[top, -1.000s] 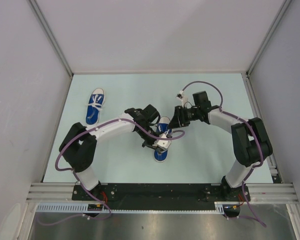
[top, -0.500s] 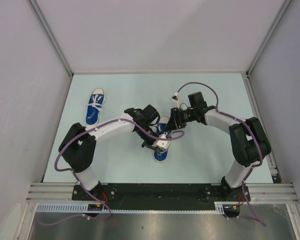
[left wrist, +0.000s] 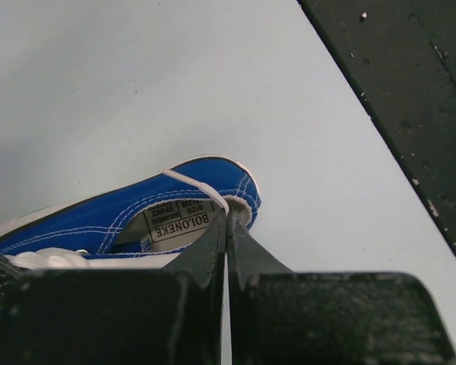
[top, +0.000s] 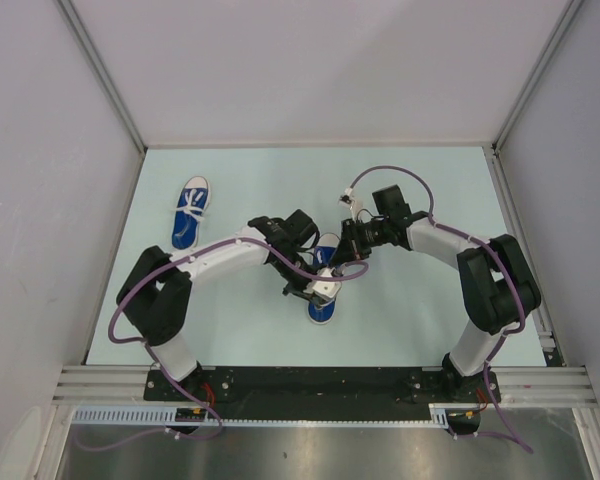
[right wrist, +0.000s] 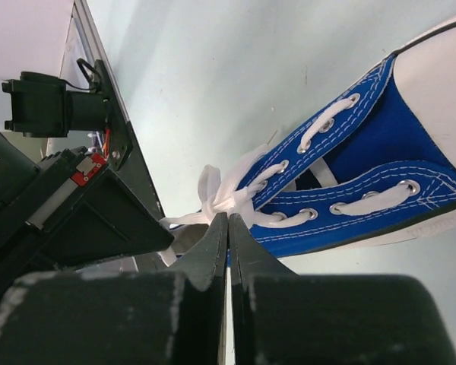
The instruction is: Tie the shoes
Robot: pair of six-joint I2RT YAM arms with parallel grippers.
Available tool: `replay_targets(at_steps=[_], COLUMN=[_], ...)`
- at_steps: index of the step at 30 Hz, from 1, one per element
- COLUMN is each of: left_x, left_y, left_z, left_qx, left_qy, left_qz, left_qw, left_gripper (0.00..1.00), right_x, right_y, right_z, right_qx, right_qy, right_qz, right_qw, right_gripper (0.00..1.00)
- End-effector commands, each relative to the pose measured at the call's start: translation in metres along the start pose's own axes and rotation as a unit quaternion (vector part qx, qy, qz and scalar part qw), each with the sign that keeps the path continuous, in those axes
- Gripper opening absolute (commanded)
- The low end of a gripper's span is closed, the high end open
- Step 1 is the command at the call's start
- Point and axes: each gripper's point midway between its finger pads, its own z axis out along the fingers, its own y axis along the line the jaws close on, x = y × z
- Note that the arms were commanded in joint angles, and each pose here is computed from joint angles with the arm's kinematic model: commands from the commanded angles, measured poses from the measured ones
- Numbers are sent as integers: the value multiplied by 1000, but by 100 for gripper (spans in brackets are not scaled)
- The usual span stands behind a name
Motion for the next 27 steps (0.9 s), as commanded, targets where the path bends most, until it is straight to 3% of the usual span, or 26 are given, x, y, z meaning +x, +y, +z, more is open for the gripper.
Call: replay_targets(at_steps=[1,3,4,6,8,10,13,19,27], left_x=[-20,-36,-26,-34,-14,11,33,44,48], left_y=[-3,1,2,11,17,18,19,33,40], left_z=[-20,-42,-55,-83,-97,-98,-88,-69,-38], left_qx=[-32,-65,-89,-148,-207,-256,-264,-277,-246], left_qy=[-62,-116,-131,-167,-179,-143,-112,-84,-66], left_qz=[-27,-72,-111,-152,-207,-229,-256,-260,-290], left_qw=[997,988,981,963,939,928,923,921,923], left_gripper=[8,24,33,41,47,53,61,68,70], right_x=[-17,-17,-16,-17,-16,-17,-19,-21,-21], right_y=[10,9,9,9,9,9,9,9,8], right_z=[-8,-11,-11,-11,-11,-11,-12,-12,-12], right_qx=[6,8,8,8,8,9,11,18,19], right_qy=[-17,-19,-17,-18,-17,-19,-22,-25,-26], right_qz=[-29,-27,-28,-29,-29,-29,-29,-30,-30], right_qw=[999,999,999,999,999,999,999,999,999], right_gripper=[0,0,0,0,0,0,0,0,0])
